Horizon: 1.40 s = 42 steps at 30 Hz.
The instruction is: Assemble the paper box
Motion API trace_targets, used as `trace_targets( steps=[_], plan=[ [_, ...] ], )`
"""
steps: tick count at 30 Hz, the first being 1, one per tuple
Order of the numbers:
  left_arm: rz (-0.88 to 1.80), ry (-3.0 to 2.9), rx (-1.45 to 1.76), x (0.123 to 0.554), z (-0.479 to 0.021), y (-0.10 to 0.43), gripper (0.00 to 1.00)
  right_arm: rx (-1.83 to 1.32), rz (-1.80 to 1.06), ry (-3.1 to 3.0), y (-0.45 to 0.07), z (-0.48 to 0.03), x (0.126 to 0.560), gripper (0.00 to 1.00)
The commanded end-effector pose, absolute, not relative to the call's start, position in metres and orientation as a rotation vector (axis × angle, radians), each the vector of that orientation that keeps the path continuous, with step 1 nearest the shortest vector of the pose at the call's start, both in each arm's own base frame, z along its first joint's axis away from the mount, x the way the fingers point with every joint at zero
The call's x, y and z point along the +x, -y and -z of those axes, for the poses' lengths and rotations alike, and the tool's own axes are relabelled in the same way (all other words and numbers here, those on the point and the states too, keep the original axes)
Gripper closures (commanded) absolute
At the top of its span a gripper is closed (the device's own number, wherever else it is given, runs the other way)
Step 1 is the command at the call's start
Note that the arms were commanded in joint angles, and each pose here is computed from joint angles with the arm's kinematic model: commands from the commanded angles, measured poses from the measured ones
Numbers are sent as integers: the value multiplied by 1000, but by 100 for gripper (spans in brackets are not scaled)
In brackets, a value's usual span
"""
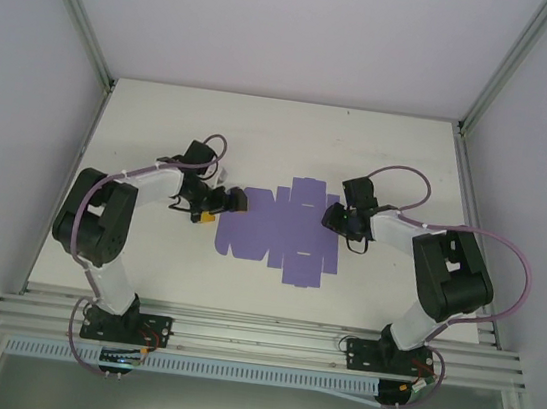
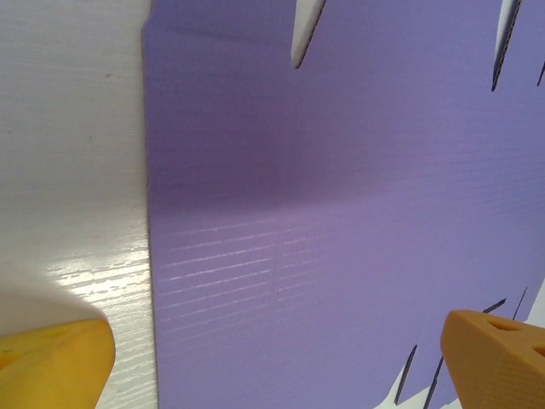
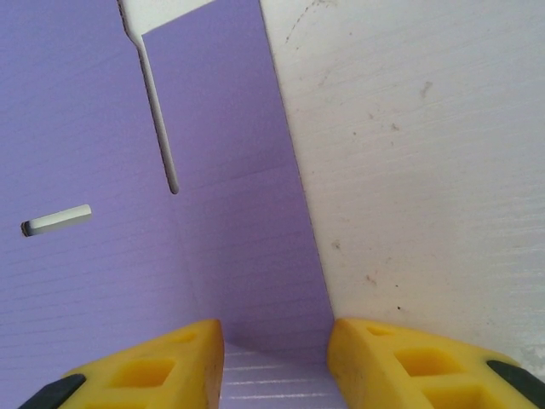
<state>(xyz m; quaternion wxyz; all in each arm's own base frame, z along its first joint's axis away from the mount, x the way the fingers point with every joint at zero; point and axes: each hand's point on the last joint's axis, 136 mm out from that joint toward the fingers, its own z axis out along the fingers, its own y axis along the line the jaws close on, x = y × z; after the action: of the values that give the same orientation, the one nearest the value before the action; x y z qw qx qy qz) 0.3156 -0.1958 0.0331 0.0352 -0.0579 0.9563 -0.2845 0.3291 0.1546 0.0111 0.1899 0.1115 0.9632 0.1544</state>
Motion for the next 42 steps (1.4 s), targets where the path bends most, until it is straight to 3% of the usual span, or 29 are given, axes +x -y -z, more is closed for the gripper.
trace_targets(
  steps=[1,11,22,33,38,42],
  plan=[
    [1140,-2868,39,313,-34,259,1,349,-349,-2897,-140,44,287,58],
    [1294,-2792,69,317,-52,286,1,356,-397,-2907,-145,50,282,59],
    [1476,-2426,236,313,-167,296,1,372,-434,-2916,-146,58,274,60],
    [1519,-2143,320,292,-224,285,2,378,-518,-2888,-150,57,275,61],
    [1504,-2188,313,299,-206,288,10,368,-544,-2872,-153,56,277,61],
    [1399,-2304,266,311,-179,285,29,359,-548,-2869,-154,56,276,61]
  ],
)
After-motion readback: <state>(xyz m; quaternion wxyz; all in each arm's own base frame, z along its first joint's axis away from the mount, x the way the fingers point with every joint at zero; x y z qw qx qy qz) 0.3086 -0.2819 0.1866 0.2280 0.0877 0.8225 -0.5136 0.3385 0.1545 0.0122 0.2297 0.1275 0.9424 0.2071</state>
